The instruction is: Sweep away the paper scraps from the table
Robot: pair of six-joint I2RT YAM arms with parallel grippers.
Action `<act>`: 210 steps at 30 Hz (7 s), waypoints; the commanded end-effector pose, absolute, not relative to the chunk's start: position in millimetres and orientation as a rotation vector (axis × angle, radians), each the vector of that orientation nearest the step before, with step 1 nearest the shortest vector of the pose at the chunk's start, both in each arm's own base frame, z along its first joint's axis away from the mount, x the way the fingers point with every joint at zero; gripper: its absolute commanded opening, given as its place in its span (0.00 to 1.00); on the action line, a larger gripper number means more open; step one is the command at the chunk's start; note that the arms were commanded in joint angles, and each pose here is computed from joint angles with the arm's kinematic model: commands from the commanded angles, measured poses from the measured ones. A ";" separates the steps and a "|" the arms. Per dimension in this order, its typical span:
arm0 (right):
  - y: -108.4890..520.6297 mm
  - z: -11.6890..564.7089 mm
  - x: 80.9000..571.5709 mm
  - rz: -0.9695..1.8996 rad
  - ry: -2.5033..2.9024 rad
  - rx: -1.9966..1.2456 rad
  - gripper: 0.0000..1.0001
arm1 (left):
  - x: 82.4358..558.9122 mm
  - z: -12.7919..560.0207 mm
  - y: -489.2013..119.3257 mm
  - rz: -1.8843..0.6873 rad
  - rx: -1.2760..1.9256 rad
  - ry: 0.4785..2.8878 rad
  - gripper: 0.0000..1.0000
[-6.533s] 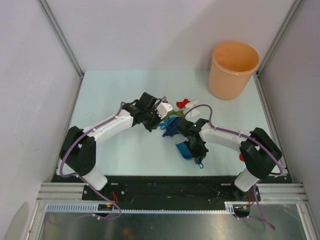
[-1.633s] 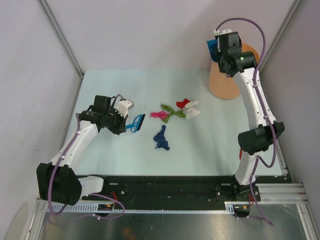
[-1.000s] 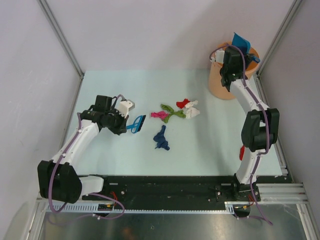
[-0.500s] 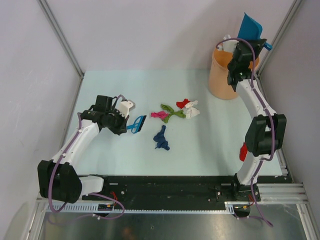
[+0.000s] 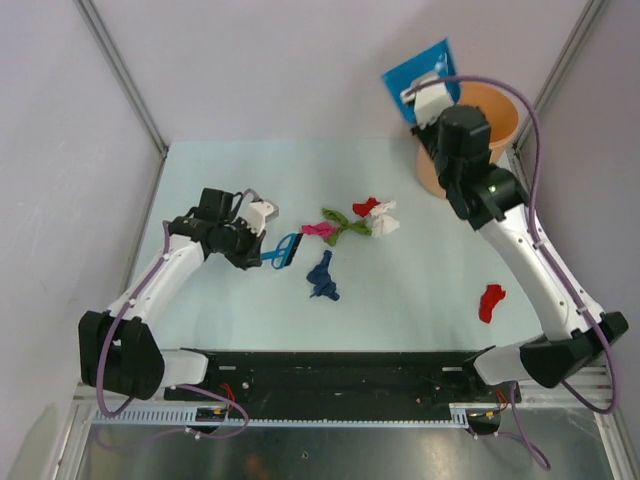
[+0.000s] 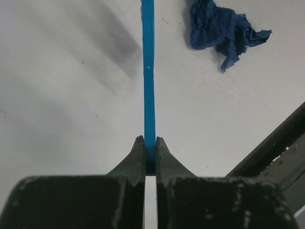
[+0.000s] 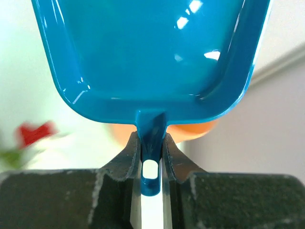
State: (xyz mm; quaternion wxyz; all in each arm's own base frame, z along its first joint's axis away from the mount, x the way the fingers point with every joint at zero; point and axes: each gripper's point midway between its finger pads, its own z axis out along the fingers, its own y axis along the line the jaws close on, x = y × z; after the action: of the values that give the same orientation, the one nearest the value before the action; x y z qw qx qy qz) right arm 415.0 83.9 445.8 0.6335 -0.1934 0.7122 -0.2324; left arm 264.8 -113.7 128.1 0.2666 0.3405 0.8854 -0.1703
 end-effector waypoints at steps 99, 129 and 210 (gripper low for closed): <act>34.6 341.7 401.1 -0.306 2.112 -0.341 0.00 | 299.8 166.4 -123.1 -0.500 0.924 2.325 0.00; -117.0 450.0 494.4 -1.834 1.448 -0.917 0.00 | 275.0 158.2 -126.2 -0.499 1.000 2.304 0.00; 181.6 133.5 202.3 0.196 2.677 -0.506 0.00 | 294.5 149.0 -187.7 0.026 1.424 1.983 0.00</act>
State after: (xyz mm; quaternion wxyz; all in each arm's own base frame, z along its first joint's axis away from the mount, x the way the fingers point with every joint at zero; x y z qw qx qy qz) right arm 237.3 174.6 154.1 0.2673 -0.1635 0.9468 0.0737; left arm 289.3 -178.5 108.4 0.2870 0.6278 0.7200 0.0710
